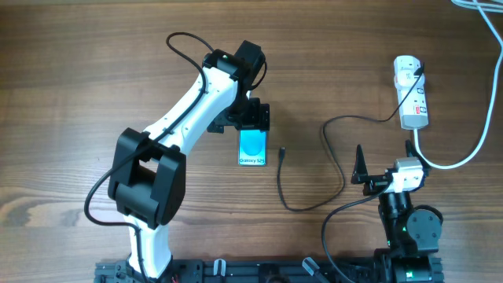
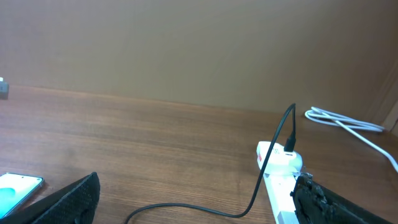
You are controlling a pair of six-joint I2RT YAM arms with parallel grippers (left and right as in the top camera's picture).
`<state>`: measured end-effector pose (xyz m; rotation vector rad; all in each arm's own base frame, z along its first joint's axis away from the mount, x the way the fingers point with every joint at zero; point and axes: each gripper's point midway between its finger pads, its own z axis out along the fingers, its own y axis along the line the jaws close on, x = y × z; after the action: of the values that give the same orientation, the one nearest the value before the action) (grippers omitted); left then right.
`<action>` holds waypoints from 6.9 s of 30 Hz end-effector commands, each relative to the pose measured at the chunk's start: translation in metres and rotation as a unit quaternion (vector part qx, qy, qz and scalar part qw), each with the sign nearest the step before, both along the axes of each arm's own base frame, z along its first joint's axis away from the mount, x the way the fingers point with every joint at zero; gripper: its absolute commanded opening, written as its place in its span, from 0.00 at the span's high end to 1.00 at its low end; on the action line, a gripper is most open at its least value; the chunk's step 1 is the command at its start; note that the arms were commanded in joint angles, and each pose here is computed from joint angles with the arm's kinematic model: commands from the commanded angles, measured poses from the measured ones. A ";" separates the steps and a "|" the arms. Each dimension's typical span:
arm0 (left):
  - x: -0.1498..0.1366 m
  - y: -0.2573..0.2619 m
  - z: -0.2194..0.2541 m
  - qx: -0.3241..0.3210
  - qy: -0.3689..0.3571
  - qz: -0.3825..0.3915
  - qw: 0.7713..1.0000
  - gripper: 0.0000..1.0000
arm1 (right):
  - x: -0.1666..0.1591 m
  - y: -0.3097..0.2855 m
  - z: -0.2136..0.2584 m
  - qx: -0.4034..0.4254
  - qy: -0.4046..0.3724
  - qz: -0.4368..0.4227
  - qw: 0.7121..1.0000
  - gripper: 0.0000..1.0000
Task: Plug charger to phone and switch on socket
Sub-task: 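Lower the left gripper onto the phone's top edge and close, then lift the phone with the left gripper and raise it upright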
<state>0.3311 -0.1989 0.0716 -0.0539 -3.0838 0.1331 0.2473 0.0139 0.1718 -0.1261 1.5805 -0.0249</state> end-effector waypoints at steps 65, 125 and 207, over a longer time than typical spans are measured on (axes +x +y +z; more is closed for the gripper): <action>0.012 -0.021 -0.068 0.022 0.005 -0.005 1.000 0.00 | 0.000 0.001 0.000 -0.004 -0.001 0.003 1.000 0.00; -0.002 -0.036 -0.100 0.038 0.026 -0.046 0.998 0.00 | 0.000 0.001 0.000 -0.004 -0.001 0.003 1.000 0.00; 0.032 -0.022 0.165 -0.617 0.269 0.199 0.712 0.49 | 0.000 0.001 0.000 -0.004 -0.001 0.003 1.000 0.00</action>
<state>0.3594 -0.2242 0.2052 0.5119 -1.9065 1.6613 0.2473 0.0139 0.1718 -0.1261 1.5805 -0.0249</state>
